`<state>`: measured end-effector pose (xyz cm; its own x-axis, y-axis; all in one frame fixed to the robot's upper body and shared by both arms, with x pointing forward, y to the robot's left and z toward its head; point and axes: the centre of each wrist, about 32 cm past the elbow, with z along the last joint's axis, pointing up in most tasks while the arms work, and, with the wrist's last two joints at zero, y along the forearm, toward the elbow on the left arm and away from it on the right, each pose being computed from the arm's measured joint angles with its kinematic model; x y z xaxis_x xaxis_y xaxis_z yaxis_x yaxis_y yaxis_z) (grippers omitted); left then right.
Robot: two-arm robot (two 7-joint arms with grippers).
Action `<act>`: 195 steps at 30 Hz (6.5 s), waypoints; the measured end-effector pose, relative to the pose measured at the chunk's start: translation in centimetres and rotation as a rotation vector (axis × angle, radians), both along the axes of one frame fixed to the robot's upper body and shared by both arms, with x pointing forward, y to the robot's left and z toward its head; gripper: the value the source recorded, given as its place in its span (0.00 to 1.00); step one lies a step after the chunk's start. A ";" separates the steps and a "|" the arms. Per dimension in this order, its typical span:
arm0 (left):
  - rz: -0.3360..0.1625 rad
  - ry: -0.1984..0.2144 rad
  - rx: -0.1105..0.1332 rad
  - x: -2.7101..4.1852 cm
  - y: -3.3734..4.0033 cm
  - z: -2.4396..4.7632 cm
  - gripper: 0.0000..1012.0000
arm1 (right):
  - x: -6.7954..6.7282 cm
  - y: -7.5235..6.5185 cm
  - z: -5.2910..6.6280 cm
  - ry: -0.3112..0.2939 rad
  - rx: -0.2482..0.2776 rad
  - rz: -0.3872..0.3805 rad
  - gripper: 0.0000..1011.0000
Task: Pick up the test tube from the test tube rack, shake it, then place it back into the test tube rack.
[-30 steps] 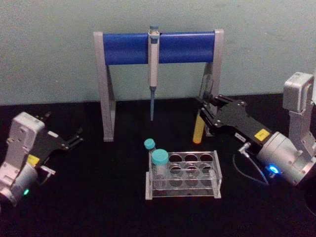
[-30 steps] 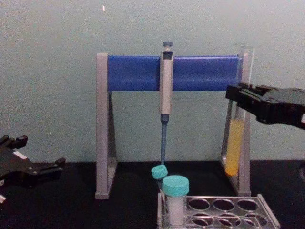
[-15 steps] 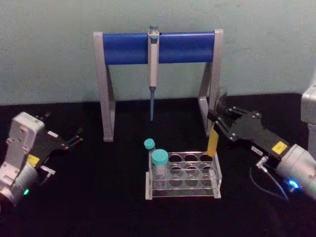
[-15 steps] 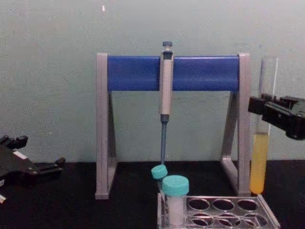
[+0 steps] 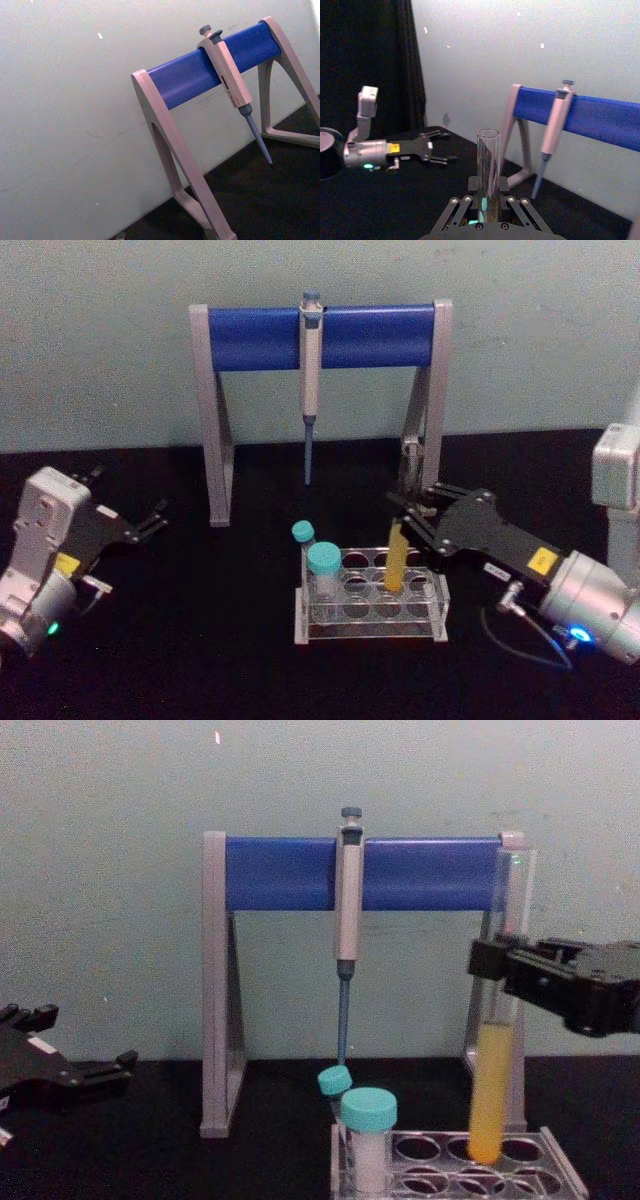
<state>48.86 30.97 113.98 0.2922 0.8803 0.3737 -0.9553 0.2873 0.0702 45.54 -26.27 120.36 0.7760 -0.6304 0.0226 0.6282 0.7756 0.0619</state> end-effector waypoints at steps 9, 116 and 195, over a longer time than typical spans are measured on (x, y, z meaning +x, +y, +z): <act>0.000 0.000 0.000 0.00 0.00 0.00 1.00 | 1.7 1.7 -0.4 -0.013 0.033 0.020 0.22; 0.000 0.000 0.000 0.00 0.00 0.00 1.00 | 4.0 1.3 -1.3 -0.052 0.024 -0.156 0.22; 0.000 0.000 0.000 0.00 0.00 0.00 1.00 | 3.7 2.1 -0.9 -0.088 0.031 -0.211 0.22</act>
<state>48.86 30.97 113.98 0.2923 0.8803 0.3737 -0.9553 0.2873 0.0703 49.25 -24.21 119.42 0.6228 -0.7799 0.0625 0.7674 0.6244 0.1458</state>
